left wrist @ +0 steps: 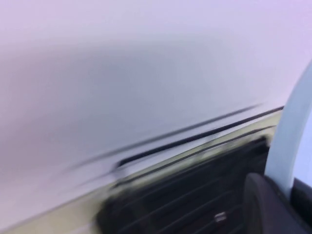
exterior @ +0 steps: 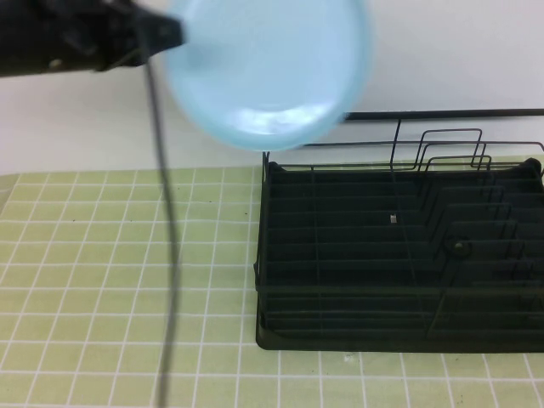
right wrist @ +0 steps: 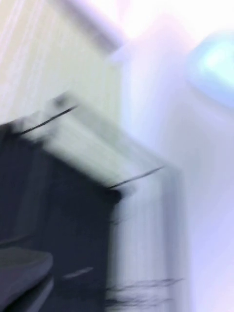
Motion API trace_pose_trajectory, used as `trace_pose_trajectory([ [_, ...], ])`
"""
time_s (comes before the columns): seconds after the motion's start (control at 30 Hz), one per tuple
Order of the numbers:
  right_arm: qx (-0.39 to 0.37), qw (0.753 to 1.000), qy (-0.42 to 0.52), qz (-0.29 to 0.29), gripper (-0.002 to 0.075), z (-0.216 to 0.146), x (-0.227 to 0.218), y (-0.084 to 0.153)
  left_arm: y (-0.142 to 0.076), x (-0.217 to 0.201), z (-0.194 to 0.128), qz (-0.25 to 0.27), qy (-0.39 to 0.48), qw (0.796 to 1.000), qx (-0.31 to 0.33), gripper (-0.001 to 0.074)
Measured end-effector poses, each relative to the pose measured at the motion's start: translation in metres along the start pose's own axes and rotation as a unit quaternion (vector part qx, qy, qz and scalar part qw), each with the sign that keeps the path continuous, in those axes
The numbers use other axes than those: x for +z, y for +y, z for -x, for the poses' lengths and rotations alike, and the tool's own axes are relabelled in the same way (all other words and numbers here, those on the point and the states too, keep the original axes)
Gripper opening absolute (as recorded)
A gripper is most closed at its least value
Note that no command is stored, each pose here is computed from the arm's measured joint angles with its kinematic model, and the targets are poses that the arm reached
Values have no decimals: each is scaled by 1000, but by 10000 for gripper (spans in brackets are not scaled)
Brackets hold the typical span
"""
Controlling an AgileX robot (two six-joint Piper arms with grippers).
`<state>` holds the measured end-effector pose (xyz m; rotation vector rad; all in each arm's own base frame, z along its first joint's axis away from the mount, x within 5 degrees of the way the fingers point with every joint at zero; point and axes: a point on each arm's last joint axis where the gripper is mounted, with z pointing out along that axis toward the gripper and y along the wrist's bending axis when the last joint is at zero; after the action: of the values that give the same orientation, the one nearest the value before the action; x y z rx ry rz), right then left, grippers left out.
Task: Place plate on rack
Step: Hand over the plate
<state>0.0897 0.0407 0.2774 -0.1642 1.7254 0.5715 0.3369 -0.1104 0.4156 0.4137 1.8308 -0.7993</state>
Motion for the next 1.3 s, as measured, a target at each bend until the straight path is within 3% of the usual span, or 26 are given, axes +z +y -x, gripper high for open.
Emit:
trace_pose_trajectory([
  [0.07, -4, 998, -58, 27, 85, 15, -2, 6, -22, 3, 1, -23, -8, 1000, 17, 0],
  [0.2, 22, 988, -144, 57, 402, 46, -9, 17, -72, 17, -5, -86, -12, 996, 25, 0],
  [0.27, 26, 985, -160, 67, 511, 59, -13, 23, -94, 21, -9, -124, -16, 992, 27, 0],
  [0.4, 50, 978, -184, 80, 536, 79, -20, 31, -134, 27, -15, -173, -34, 984, 38, 0],
  [0.6, 57, 975, -212, 29, 536, 91, -25, 25, -170, 30, -24, -206, -40, 976, 55, 0],
  [0.7, 58, 975, -213, 22, 515, 91, -25, 23, -180, 29, -27, -226, -41, 972, 51, 1],
  [0.77, 58, 975, -213, 22, 445, 91, -25, 23, -185, 28, -28, -238, -41, 969, 54, 1],
  [0.93, 57, 975, -212, 25, 138, 91, -25, 24, -196, 24, -30, -286, -47, 954, 73, 0],
  [1.03, 57, 975, -211, 31, -3, 91, -24, 25, -200, 21, -29, -308, -53, 947, 76, 1],
  [1.2, 35, 976, -211, 26, -3, 91, -24, 25, -202, 20, -30, -322, -55, 940, 97, 13],
  [1.3, -11, 977, -212, 20, -3, 91, -24, 26, -204, 18, -31, -336, -57, 933, 118, 150],
])
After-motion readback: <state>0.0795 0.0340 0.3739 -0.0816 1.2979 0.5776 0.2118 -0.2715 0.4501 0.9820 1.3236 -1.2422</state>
